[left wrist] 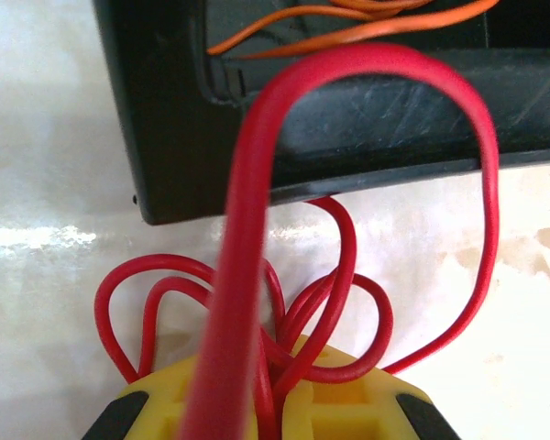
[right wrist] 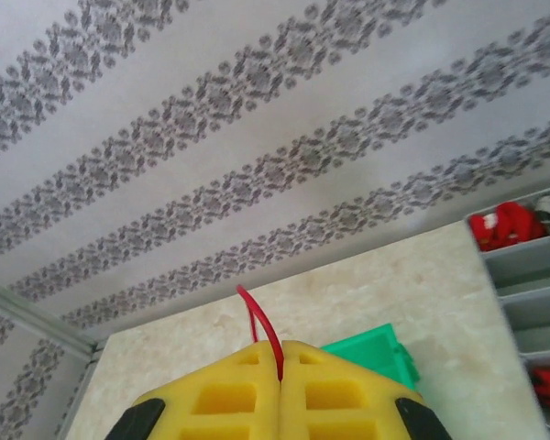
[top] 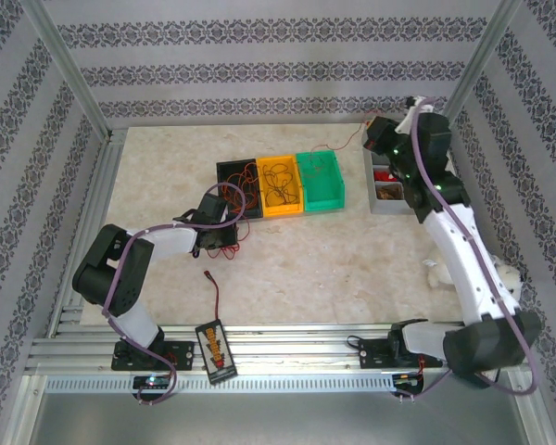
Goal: Untangle the cables
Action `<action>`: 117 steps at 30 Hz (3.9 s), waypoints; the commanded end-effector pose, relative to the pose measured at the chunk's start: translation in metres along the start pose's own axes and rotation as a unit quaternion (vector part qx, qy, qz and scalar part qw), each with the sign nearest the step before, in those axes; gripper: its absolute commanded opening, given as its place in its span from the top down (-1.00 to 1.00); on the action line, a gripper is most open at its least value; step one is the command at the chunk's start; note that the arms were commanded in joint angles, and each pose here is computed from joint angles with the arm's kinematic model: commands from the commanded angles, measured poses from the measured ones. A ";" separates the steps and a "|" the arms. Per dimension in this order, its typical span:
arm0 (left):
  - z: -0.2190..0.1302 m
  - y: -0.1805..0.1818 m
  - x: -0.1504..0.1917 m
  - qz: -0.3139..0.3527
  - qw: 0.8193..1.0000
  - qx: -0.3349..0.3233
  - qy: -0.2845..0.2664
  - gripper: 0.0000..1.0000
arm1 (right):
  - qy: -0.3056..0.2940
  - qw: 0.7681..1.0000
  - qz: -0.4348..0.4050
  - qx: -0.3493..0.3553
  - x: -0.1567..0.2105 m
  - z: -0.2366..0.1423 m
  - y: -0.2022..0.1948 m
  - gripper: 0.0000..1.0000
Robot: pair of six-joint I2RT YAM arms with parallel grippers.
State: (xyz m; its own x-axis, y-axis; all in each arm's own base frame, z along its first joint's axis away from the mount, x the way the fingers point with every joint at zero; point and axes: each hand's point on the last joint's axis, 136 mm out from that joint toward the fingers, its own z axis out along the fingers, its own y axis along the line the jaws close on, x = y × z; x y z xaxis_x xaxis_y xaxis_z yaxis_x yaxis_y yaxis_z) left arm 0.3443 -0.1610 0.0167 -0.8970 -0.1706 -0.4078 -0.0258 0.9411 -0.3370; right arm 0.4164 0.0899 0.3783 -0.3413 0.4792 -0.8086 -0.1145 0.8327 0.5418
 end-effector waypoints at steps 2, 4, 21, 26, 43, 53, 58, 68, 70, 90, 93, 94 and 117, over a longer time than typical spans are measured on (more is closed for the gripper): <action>0.021 0.004 0.057 0.012 0.996 0.012 0.093 1.00 | 0.032 0.999 -0.001 -0.031 0.018 0.044 0.008 0.94; 0.022 0.005 0.057 0.011 0.995 0.011 0.095 1.00 | 0.058 0.998 -0.002 -0.028 0.035 0.063 0.001 0.93; 0.020 0.001 0.060 0.020 0.995 0.027 0.096 1.00 | 0.167 0.981 -0.042 0.093 0.130 0.137 -0.061 0.91; 0.022 0.002 0.064 0.018 0.994 0.023 0.105 1.00 | 0.196 0.972 -0.029 0.124 0.157 0.157 -0.080 0.89; 0.017 -0.020 0.070 0.056 0.988 0.067 0.124 1.00 | 0.201 0.971 -0.065 0.109 0.152 0.151 -0.067 0.01; 0.001 -0.060 0.092 0.138 0.969 0.143 0.148 1.00 | 0.228 0.970 -0.059 0.060 0.161 0.141 -0.054 -0.02; -0.004 -0.085 0.106 0.199 0.953 0.163 0.159 1.00 | 0.237 0.968 -0.062 0.057 0.176 0.116 -0.052 0.00; -0.014 -0.127 0.075 0.204 0.946 0.217 0.126 -0.08 | 0.306 0.949 -0.077 0.011 0.251 0.038 -0.043 0.01; -0.020 -0.127 0.068 0.203 0.948 0.217 0.113 -0.25 | 0.336 0.938 -0.082 -0.010 0.273 0.027 -0.036 0.01; -0.051 -0.124 0.047 0.148 0.952 0.259 0.068 -0.43 | 0.483 0.866 -0.106 -0.076 0.395 0.037 -0.001 0.08; -0.055 -0.123 0.043 0.140 0.953 0.264 0.057 -0.42 | 0.488 0.864 -0.114 -0.055 0.406 0.044 -0.010 0.11; -0.055 -0.123 0.044 0.138 0.953 0.265 0.057 -0.42 | 0.486 0.864 -0.122 -0.045 0.408 0.047 -0.014 0.11; -0.027 -0.101 0.066 0.121 0.959 0.238 0.099 -0.35 | 0.422 0.880 -0.202 0.081 0.389 0.058 -0.049 1.00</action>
State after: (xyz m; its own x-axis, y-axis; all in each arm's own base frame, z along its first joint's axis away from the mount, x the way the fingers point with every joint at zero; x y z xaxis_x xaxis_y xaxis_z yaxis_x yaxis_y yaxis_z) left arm 0.2748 -0.2640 0.0573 -0.9094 0.1540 -0.3864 0.3786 0.6914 -0.6154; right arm 0.3403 0.2750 0.0173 -0.8738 -0.2424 -0.4216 -0.3397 0.9246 0.1725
